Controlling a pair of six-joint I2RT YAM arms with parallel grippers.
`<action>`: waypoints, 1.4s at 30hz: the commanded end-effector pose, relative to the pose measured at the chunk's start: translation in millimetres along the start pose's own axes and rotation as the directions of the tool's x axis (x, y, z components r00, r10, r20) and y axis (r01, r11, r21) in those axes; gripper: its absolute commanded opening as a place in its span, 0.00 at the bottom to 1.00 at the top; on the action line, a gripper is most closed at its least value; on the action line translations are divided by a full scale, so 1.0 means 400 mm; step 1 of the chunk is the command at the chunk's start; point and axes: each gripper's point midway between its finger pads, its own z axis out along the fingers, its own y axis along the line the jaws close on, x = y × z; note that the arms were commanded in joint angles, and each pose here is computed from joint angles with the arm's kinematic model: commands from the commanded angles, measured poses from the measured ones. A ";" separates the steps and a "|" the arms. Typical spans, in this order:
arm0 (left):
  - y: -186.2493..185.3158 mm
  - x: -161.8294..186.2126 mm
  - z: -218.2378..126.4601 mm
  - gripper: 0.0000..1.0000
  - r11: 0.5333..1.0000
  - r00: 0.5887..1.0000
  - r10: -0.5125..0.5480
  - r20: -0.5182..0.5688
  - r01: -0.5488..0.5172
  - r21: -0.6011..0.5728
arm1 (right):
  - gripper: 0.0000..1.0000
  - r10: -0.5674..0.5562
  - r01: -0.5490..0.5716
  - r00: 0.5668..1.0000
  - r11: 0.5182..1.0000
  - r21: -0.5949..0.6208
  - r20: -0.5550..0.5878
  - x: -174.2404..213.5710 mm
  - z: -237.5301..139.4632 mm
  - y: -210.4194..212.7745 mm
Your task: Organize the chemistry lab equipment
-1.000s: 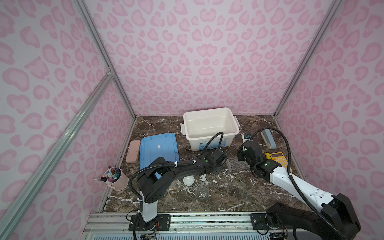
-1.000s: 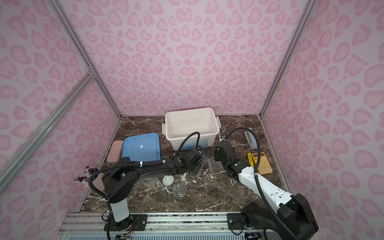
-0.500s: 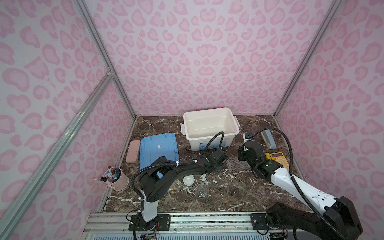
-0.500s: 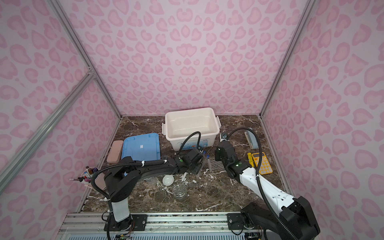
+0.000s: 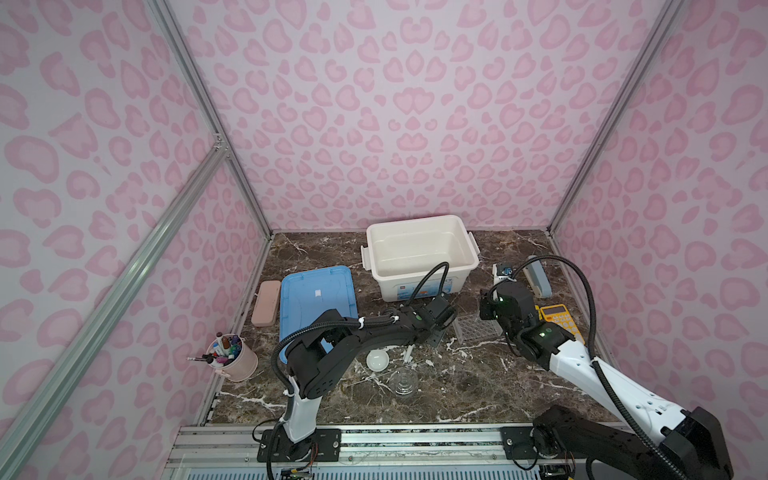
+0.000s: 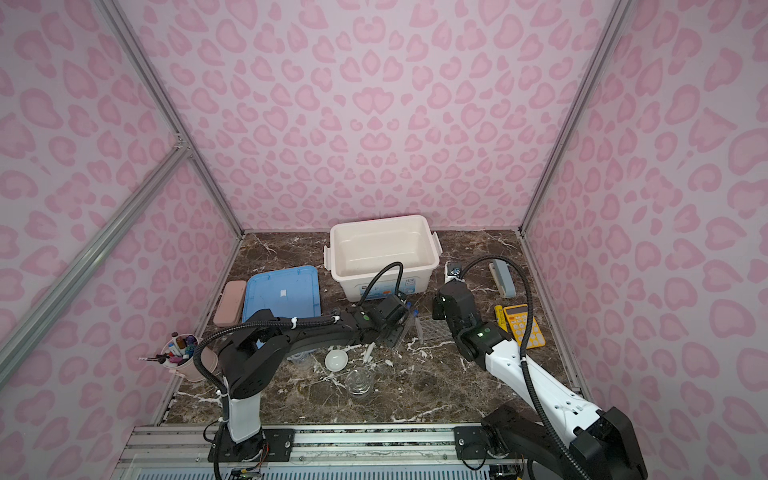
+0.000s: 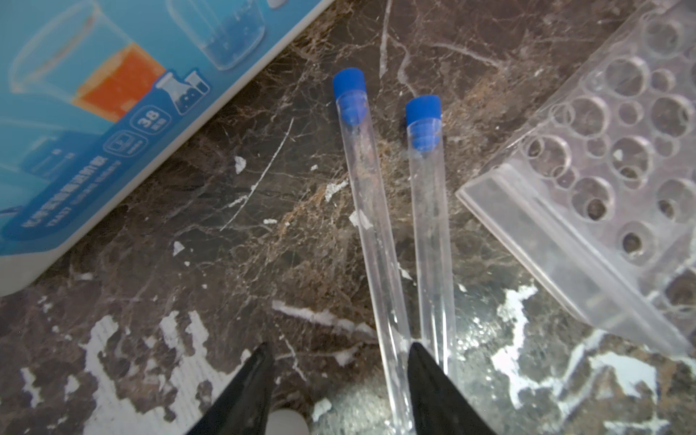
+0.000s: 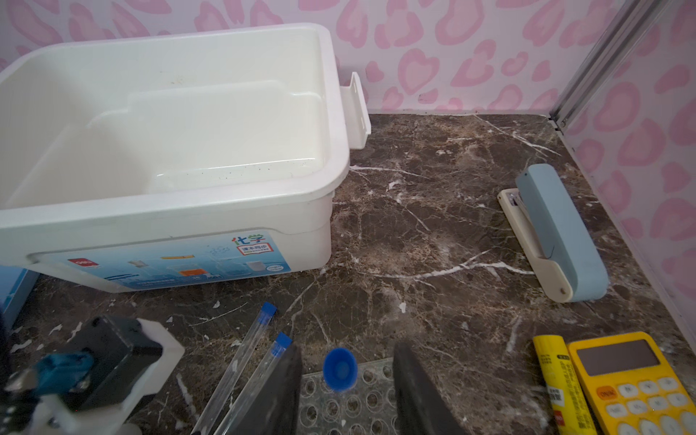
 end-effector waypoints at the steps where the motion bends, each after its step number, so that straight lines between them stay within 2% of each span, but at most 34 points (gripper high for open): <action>1: -0.003 -0.003 0.004 0.58 1.000 1.000 -0.007 -0.008 0.007 0.000 | 0.45 0.016 -0.016 1.000 1.000 0.013 0.003 0.002 -0.004 -0.010; 28: 0.005 0.040 0.045 0.44 1.000 0.997 0.002 -0.077 -0.004 -0.029 | 0.49 0.097 -0.097 0.995 0.995 0.006 0.020 0.000 -0.015 -0.046; 33: 0.002 0.043 0.047 0.37 1.000 0.996 0.003 -0.085 -0.005 -0.024 | 0.51 0.113 -0.113 0.993 0.994 -0.003 0.018 0.000 -0.016 -0.051; 38: 0.001 0.042 0.046 0.23 1.000 0.996 0.002 -0.084 -0.004 -0.021 | 0.56 0.147 -0.146 0.989 0.989 -0.032 0.012 -0.005 -0.017 -0.057; 42: 0.001 0.037 0.037 0.18 1.000 0.997 -0.004 -0.073 0.003 -0.015 | 0.58 0.165 -0.165 0.986 0.984 -0.065 -0.001 -0.012 -0.024 -0.060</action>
